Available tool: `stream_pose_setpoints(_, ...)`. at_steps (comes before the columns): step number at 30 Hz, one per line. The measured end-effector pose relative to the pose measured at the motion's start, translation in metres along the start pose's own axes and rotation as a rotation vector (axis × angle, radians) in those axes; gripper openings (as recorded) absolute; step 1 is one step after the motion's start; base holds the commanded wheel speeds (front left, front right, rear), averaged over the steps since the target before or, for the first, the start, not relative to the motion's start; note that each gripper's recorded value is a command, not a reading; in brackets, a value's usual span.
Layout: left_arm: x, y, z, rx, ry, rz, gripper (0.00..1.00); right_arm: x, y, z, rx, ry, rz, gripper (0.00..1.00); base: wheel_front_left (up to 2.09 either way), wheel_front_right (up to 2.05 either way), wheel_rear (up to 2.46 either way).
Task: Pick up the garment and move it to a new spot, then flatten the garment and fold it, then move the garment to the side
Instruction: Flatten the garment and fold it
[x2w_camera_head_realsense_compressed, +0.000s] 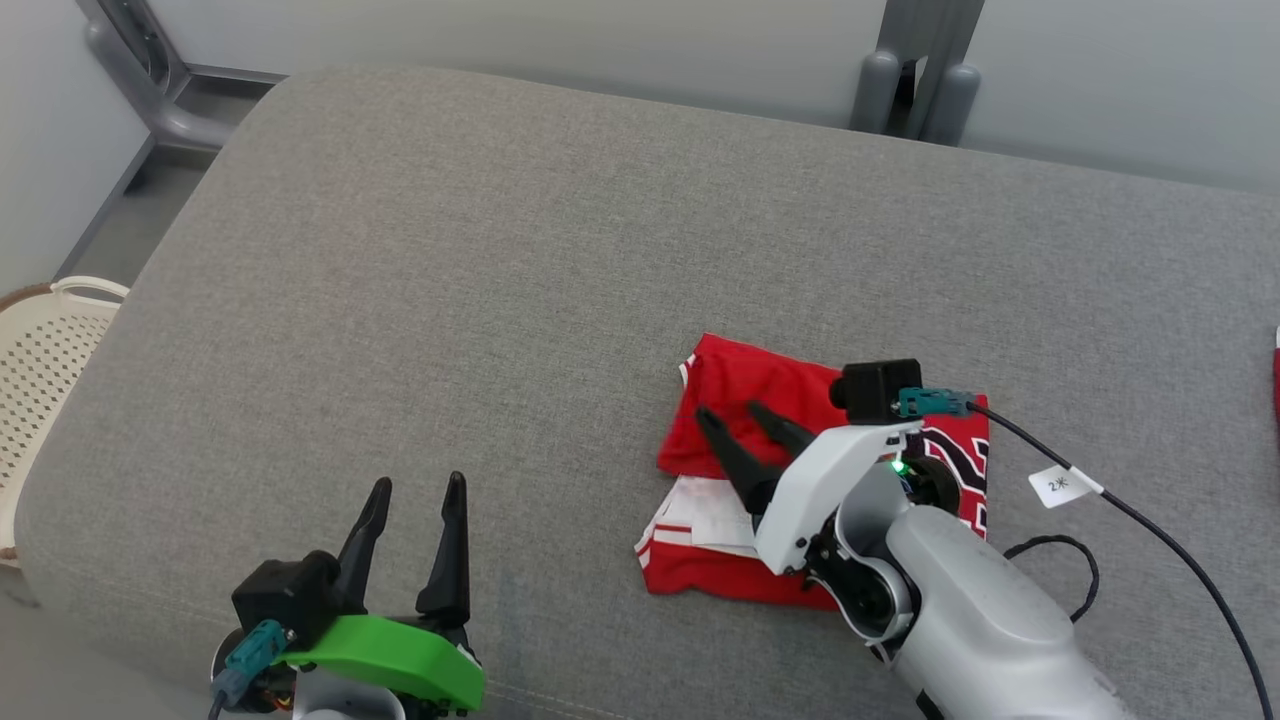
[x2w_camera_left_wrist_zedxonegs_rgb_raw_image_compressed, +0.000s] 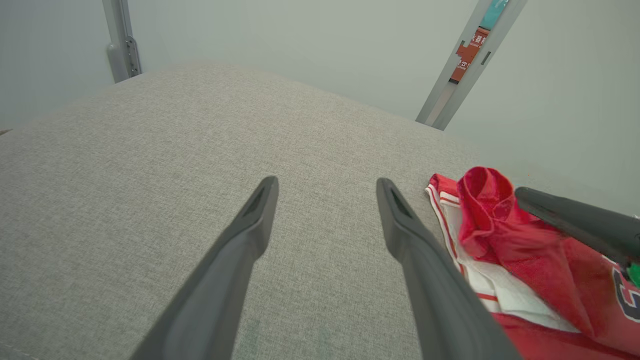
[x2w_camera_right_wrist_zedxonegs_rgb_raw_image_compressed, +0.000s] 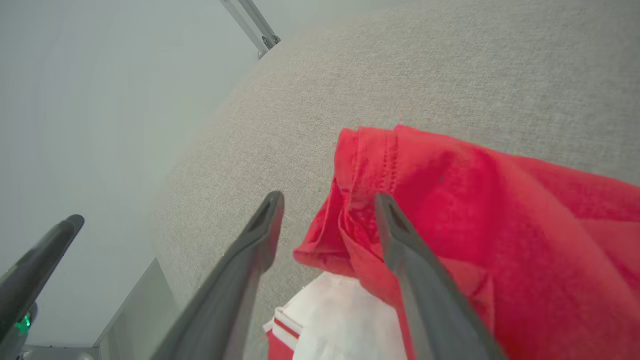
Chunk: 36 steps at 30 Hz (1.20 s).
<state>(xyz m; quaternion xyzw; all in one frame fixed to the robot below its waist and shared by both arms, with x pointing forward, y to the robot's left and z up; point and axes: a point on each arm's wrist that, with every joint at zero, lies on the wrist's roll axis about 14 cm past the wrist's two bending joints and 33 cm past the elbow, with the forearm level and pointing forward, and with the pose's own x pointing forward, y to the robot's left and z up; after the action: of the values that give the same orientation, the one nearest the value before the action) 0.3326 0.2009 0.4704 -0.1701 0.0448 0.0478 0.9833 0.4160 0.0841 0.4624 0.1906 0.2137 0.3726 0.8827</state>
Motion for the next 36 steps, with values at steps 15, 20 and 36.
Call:
stream_pose_setpoints(15,0.008,-0.018,-0.001,0.0,-0.004,-0.059,1.0,-0.005,0.002,0.07,-0.1,-0.249,-0.001,1.0,0.0,0.0,0.0)
stream_pose_setpoints(20,0.012,-0.028,-0.001,0.004,-0.004,-0.088,1.0,-0.022,-0.028,0.087,-0.146,-0.313,-0.103,1.0,0.0,0.0,0.0)
stream_pose_setpoints(36,0.016,-0.06,0.008,0.025,-0.041,-0.188,1.0,-0.137,-0.095,0.083,-0.337,-0.454,-0.448,1.0,0.0,0.0,0.0)
